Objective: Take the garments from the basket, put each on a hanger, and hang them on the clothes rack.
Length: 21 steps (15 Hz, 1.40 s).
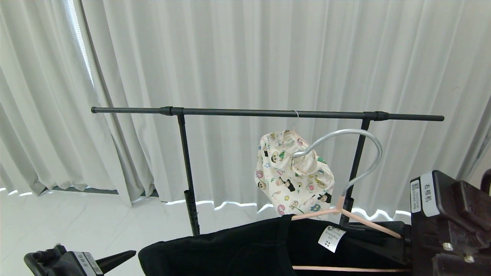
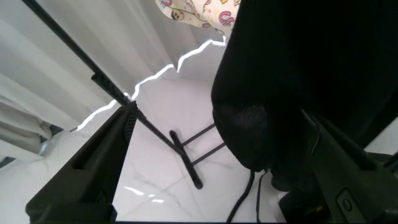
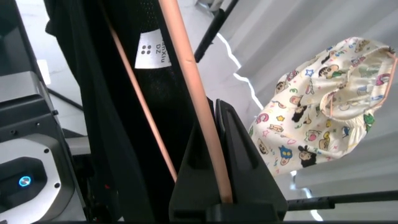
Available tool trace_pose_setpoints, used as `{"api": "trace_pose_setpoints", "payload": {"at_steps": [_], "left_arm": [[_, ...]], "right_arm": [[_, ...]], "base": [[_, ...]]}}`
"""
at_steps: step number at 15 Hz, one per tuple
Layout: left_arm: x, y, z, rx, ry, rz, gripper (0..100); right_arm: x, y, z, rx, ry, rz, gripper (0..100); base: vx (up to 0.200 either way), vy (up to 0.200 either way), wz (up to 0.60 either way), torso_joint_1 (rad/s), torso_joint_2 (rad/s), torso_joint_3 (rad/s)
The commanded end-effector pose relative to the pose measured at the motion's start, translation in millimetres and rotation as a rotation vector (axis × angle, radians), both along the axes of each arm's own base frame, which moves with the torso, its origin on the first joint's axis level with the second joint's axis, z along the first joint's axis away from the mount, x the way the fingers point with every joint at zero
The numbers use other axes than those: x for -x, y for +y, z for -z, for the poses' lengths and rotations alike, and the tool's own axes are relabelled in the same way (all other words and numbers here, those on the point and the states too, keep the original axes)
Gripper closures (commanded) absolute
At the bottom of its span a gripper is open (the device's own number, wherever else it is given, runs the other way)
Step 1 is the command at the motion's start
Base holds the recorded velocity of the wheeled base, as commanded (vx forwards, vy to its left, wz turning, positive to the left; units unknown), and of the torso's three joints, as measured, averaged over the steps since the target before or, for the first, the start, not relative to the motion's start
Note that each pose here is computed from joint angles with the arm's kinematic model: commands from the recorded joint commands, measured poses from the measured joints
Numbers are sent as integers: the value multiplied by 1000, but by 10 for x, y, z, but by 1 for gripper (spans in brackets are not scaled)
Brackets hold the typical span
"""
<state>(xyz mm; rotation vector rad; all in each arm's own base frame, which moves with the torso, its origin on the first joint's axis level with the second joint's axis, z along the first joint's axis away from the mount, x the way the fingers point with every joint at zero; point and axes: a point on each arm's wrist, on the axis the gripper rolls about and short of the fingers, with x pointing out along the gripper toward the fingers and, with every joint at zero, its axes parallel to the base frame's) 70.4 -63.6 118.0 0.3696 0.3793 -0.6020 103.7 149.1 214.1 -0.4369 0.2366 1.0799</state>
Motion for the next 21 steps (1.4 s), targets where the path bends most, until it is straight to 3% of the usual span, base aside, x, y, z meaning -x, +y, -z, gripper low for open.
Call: {"api": "trace_pose_setpoints", "payload": {"at_steps": [1, 6, 10, 14, 15, 16, 17, 21], "left_arm": [[-1, -2, -5, 2, -2, 1, 100], [-9, 5, -9, 3, -3, -10, 100], [-128, 154, 47, -36, 19, -210, 100], [-216, 324, 74, -123, 11, -368, 100], [-223, 377, 86, -166, 4, -429, 100], [-233, 427, 113, -248, 0, -501, 100], [-238, 431, 117, -281, -5, -505, 100], [-213, 338, 83, -269, -38, -408, 100]], "right_arm": [[4, 3, 0, 1, -2, -7, 100], [5, -12, -9, -5, -10, 3, 100], [-62, -63, 0, -1, -10, 54, 100], [-105, -97, -1, -2, -12, 87, 100], [-114, -104, -1, -2, -10, 93, 100], [-119, -112, -4, -2, -13, 99, 100], [-124, -115, -8, 0, -19, 114, 100], [-136, -118, 2, 15, -30, 157, 100]], "base": [[0, 0, 0, 0, 0, 0], [0, 0, 0, 0, 0, 0], [0, 0, 0, 0, 0, 0], [0, 0, 0, 0, 0, 0], [0, 0, 0, 0, 0, 0], [0, 0, 0, 0, 0, 0], [0, 0, 0, 0, 0, 0], [0, 0, 0, 0, 0, 0]]}}
